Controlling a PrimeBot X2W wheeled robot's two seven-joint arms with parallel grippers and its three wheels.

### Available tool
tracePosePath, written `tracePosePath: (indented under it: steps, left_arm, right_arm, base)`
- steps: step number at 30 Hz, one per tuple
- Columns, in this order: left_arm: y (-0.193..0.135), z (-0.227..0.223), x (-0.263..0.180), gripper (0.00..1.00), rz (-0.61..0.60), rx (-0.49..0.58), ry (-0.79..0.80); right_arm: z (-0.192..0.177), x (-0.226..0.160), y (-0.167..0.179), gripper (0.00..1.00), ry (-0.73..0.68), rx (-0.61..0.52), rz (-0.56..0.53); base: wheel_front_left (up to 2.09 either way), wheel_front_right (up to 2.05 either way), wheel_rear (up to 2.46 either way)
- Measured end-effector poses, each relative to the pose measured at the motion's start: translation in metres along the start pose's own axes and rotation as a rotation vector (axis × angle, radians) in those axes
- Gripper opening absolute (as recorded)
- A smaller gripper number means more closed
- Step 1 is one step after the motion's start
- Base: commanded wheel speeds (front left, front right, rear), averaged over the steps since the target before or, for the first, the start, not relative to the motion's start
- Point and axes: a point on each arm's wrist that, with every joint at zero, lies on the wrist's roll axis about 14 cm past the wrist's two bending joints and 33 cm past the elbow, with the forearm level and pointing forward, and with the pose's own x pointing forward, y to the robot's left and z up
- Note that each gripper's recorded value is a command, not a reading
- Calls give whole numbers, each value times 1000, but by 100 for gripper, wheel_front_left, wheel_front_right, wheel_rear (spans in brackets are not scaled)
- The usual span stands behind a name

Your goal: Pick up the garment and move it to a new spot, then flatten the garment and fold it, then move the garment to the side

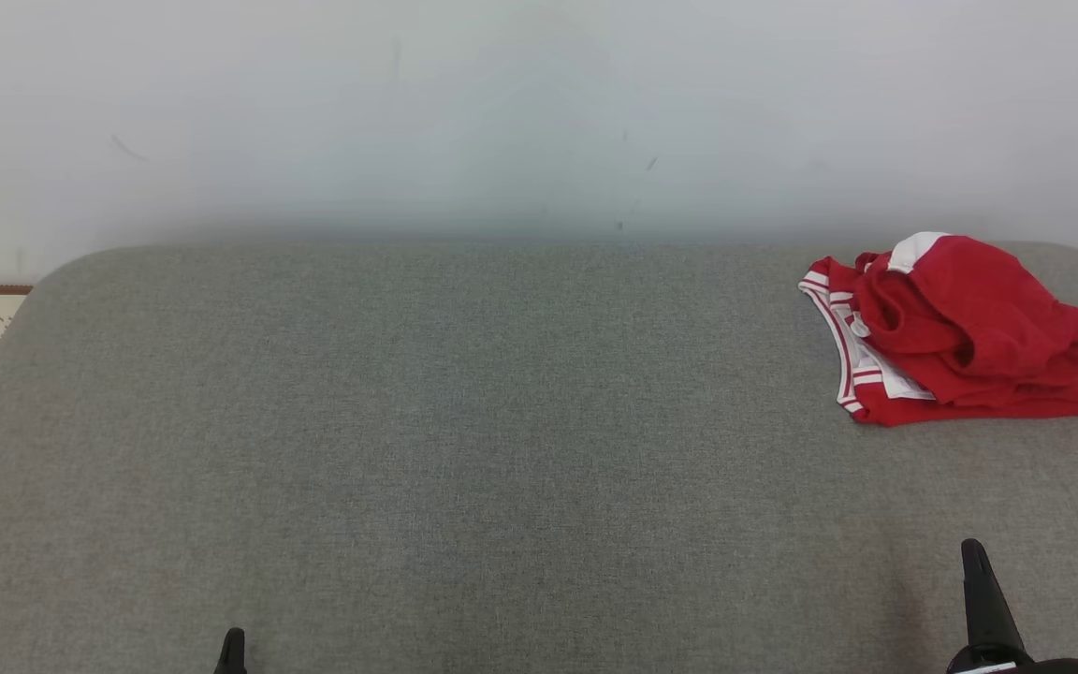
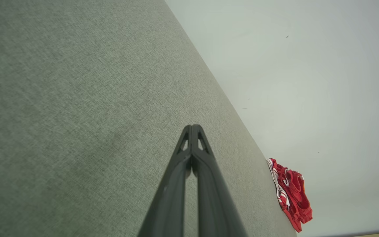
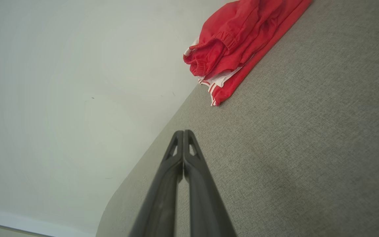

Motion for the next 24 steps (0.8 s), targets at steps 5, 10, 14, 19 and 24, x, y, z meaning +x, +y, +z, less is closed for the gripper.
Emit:
tracePosePath:
  steps: [5,10,14,19,24]
  left_arm:
    - [2,0,1,0,2,-59,5]
    - [2,0,1,0,-1,-116,10]
    - [2,2,2,0,-3,-156,9]
    - [1,4,4,0,-11,-206,8]
    - [3,4,4,0,-11,-265,15]
  right_arm:
    - [0,0,-3,0,0,65,-10]
    - [1,1,-7,0,-2,126,-20]
    - [2,3,-8,0,-7,176,-22]
    - [3,4,-10,0,-9,232,-28]
    - [4,4,-13,0,-11,297,-36]
  base:
    - [0,0,0]
    - [0,0,0]
    - [0,0,0]
    - [0,0,0]
    - [0,0,0]
